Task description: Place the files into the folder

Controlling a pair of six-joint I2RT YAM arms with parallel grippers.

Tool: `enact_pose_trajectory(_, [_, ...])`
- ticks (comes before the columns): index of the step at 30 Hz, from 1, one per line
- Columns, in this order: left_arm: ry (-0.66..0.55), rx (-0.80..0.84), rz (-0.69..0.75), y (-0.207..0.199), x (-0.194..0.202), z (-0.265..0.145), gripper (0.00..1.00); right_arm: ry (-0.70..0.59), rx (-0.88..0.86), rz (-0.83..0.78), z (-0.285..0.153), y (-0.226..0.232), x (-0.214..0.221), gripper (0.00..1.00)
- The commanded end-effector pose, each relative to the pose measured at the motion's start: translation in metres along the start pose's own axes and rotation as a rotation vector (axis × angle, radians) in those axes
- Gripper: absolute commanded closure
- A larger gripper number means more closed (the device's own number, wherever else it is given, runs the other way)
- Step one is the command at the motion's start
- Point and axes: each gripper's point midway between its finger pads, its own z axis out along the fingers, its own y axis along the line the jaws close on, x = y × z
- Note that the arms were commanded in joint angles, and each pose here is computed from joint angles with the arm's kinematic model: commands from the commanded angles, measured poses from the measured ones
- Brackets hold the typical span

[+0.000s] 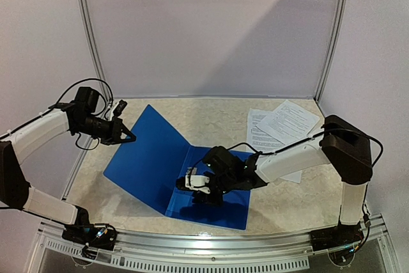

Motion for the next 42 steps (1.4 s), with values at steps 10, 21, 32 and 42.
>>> enact_pose_trajectory(10, [-0.044,0.006,0.037,-0.004,-0.008,-0.005,0.97,0.058,-0.021,-0.169,0.015,-0.025,-0.024,0.77])
enact_pose_trajectory(21, [-0.042,0.006,0.036,-0.004,-0.008,-0.004,0.97,0.107,0.009,-0.112,0.028,-0.048,-0.002,0.83])
enact_pose_trajectory(32, [-0.042,0.005,0.034,-0.004,-0.009,-0.004,0.97,0.016,0.031,-0.183,0.000,-0.048,-0.033,0.83])
enact_pose_trajectory(42, [-0.044,0.004,0.033,-0.004,-0.009,-0.005,0.97,0.024,0.051,-0.189,0.011,-0.058,-0.038,0.80])
